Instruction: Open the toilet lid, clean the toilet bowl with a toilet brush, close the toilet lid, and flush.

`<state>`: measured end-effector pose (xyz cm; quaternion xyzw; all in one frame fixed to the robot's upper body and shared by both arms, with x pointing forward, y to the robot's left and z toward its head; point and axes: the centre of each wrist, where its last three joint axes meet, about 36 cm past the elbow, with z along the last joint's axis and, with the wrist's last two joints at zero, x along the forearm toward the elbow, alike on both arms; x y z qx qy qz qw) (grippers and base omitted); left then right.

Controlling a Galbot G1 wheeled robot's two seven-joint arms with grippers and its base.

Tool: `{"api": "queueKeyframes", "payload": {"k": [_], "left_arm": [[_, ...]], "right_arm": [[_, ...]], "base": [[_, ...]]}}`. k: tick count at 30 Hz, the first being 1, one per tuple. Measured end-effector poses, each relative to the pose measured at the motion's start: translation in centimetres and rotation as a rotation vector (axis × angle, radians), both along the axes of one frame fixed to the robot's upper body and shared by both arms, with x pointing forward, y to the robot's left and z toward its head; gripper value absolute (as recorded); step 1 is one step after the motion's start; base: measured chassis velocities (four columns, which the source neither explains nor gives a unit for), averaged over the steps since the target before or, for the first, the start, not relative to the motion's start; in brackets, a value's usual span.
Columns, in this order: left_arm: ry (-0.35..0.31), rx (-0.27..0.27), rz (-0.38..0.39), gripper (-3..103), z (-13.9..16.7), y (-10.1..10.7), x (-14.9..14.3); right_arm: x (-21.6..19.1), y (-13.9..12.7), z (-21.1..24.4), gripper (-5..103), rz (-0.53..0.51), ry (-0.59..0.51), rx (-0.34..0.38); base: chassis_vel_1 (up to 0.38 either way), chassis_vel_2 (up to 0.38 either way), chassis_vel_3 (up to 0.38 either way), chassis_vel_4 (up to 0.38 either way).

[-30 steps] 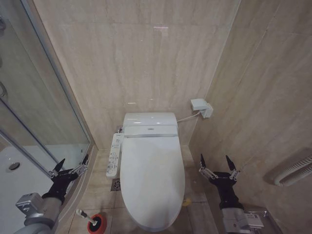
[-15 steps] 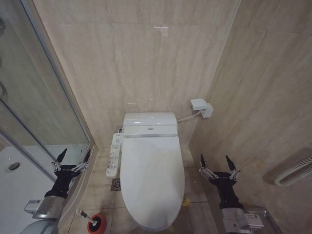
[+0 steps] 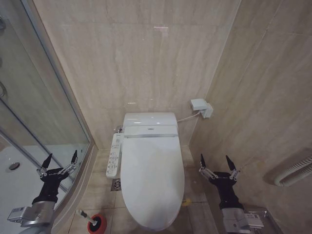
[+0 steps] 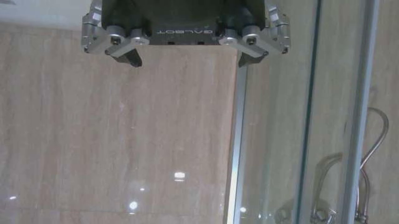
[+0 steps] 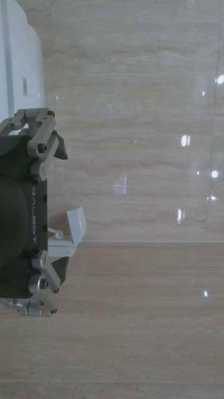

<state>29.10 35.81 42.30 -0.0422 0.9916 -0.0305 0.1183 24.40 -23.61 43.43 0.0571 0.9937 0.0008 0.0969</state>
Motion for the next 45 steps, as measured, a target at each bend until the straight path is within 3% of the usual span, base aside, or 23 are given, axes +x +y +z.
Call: {"api": "queueKeyframes", "payload": {"k": [45], "left_arm": [[0.0,-0.009,0.003,100,-0.5,0.7,1.6]], "right_arm": [[0.0,0.0,0.0,100,0.0,0.0,0.0]], "base": [[-0.015,0.015,0.015,-0.018]]}}
